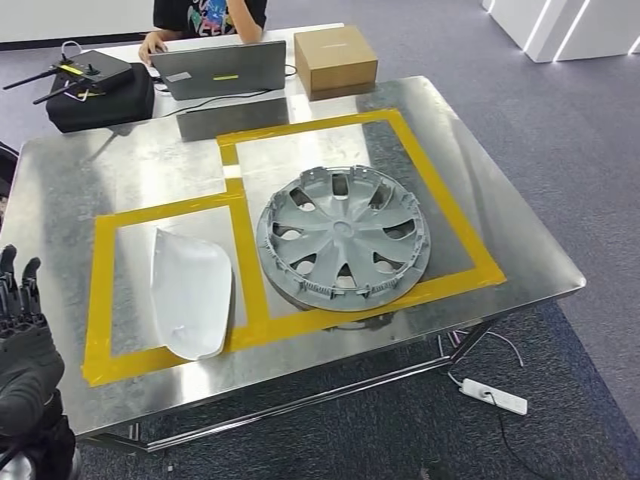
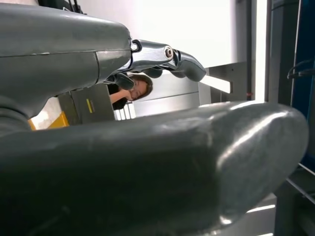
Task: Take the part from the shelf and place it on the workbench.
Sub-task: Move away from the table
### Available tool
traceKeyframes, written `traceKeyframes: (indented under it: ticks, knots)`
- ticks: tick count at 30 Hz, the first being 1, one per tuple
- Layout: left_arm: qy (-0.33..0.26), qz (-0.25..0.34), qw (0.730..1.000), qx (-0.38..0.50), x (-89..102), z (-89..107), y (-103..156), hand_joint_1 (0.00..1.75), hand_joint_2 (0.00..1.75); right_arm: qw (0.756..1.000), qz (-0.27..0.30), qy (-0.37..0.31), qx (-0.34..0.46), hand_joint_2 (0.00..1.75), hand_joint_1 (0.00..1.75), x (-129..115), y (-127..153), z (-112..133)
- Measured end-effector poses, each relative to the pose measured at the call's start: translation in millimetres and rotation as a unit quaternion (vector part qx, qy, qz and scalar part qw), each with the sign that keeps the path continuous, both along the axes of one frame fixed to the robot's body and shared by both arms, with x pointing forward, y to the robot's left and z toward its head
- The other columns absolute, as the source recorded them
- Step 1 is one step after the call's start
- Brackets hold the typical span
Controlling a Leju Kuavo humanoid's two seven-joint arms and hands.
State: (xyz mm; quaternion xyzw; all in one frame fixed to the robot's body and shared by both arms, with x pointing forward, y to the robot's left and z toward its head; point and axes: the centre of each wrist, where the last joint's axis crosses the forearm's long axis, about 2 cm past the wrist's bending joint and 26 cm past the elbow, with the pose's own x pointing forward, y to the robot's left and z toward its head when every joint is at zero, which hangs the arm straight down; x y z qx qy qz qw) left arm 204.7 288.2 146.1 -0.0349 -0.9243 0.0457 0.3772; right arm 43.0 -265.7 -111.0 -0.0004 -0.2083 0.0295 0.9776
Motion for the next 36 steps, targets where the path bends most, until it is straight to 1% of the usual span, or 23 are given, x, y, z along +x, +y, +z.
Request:
traceKeyframes:
  ticks: [23,36]
  knots:
    - [-0.005,-0.010,1.000,0.001,2.3,2.0,-2.9,0.00,0.00,1.000,-0.004,-0.004,0.005,0.00,0.00,1.4,3.1,0.3]
    - [0.001,-0.006,1.000,0.007,-1.7,-0.8,-2.3,0.00,0.00,1.000,-0.001,0.006,0.003,0.00,0.00,2.0,3.2,0.4]
